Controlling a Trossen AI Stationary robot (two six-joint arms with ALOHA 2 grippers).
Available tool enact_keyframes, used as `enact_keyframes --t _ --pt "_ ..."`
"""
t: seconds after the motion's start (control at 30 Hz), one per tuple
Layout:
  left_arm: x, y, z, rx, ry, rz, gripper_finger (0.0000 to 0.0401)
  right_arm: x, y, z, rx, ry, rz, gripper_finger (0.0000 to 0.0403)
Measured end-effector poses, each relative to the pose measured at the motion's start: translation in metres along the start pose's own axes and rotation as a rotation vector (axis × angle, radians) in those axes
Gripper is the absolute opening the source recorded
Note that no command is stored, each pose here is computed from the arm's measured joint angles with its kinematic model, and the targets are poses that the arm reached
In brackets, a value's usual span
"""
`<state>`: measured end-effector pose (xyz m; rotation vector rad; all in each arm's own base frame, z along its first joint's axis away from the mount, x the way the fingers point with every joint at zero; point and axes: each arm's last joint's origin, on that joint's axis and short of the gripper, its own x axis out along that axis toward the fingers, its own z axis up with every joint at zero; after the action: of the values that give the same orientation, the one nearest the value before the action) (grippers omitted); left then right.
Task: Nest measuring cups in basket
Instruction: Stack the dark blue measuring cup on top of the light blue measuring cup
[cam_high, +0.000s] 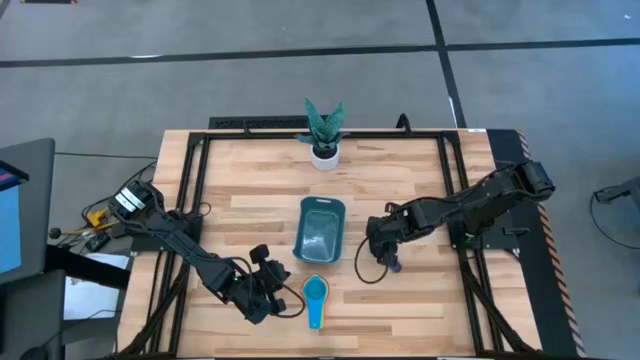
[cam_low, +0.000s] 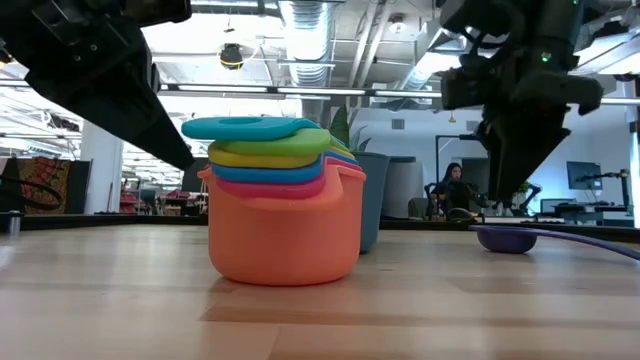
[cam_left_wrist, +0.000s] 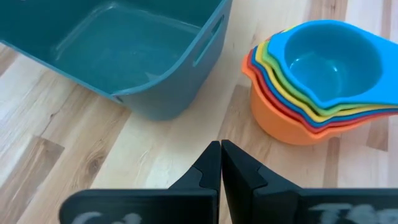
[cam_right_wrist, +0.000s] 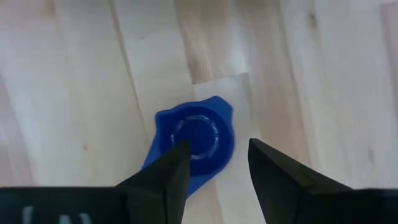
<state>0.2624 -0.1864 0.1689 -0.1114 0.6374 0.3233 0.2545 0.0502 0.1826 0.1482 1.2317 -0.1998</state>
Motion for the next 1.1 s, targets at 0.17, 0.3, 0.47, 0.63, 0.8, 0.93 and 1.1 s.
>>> enact_keyframes --t 0.17,0.3,0.47,0.63,0.8,0.93,1.1 --pt "0.000 0.001 -0.001 0.011 0.005 0.008 0.0000 0.009 -0.009 -0.005 0.013 0.013 0.008 0.0172" --pt "0.001 0.003 -0.001 0.003 0.013 0.020 0.0000 0.016 -0.012 -0.007 0.026 -0.008 0.020 0.0144" --pt "0.003 0.004 0.000 -0.009 0.013 0.028 0.0000 0.025 -0.018 -0.011 0.035 -0.010 0.028 0.0121" --pt "0.003 0.005 0.001 -0.016 0.014 0.030 0.0000 0.028 -0.021 -0.009 0.009 -0.012 0.044 0.0114" --pt "0.006 0.007 0.002 0.007 0.013 0.041 0.0000 0.028 -0.024 -0.007 0.011 -0.015 0.040 0.0082" --pt "0.010 0.011 0.005 -0.006 0.018 0.049 0.0000 0.029 -0.025 -0.007 0.015 -0.014 0.040 0.0049" --pt "0.012 0.013 0.007 -0.011 0.020 0.055 0.0000 0.029 -0.024 -0.006 0.026 -0.022 0.049 0.0031"
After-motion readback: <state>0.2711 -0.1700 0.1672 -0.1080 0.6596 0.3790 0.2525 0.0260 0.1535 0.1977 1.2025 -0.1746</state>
